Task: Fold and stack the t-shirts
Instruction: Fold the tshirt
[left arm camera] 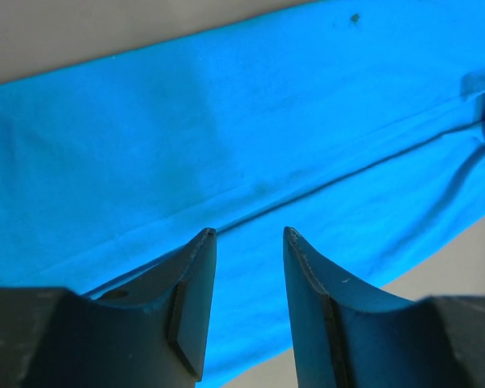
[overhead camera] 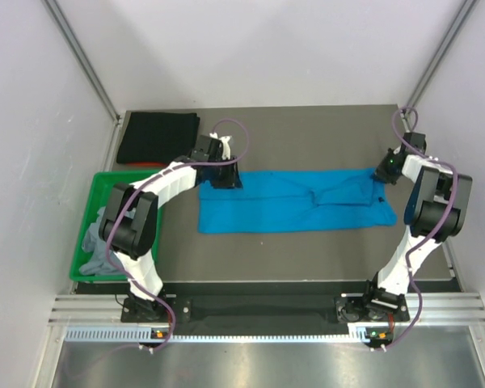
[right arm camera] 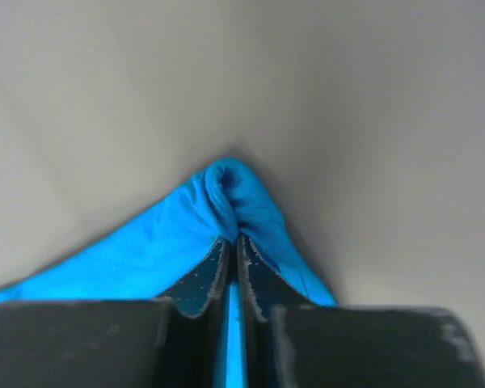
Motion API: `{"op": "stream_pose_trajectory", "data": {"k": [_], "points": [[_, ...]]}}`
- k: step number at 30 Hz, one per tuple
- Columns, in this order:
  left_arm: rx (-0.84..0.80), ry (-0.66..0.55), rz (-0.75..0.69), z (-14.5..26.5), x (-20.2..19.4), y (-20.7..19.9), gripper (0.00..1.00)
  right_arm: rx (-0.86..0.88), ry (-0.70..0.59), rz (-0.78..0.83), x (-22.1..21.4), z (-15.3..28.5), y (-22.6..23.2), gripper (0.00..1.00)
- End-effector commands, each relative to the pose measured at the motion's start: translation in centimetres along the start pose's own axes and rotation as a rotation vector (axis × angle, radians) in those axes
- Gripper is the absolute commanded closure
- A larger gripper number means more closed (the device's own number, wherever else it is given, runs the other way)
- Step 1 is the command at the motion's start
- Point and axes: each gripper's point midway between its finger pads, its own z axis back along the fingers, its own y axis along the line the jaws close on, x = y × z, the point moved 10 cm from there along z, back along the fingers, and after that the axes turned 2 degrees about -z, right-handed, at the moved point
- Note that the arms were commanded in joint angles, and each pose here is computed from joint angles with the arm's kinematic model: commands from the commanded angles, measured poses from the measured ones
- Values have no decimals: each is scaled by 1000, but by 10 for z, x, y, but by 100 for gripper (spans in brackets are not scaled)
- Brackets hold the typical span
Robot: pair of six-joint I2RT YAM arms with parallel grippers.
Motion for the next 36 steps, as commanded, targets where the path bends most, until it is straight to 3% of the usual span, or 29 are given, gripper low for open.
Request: {"op": "stream_pose_trajectory", "data": {"k": [1,9,14,17,19,24,26,32,33,36], "points": [[28,-31,24,6,3,0,56,56,-54,45,22,-20,4,100],[108,-60,-25,26,15,2,53,205,-96,40,81,-67,28,100],[133,1,-50,32,6,11,51,310,-147,41,121,-94,51,100],[100,42,-59,33,-6,11,50,363,-195,35,145,-107,63,97],[73,63,-73,33,-11,12,49,377,-223,13,155,-107,68,89],[-68,105,-38,24,-24,5,51,329,-269,-26,159,-69,74,67],[-62,104,-41,26,-24,5,51,283,-298,-42,160,-43,75,63],[42,-44,-85,47,26,11,47,139,-341,-113,155,12,72,49],[46,-54,-101,48,33,14,47,118,-353,-126,150,26,73,44],[66,-51,-138,43,51,27,46,73,-370,-177,136,51,69,41]]}}
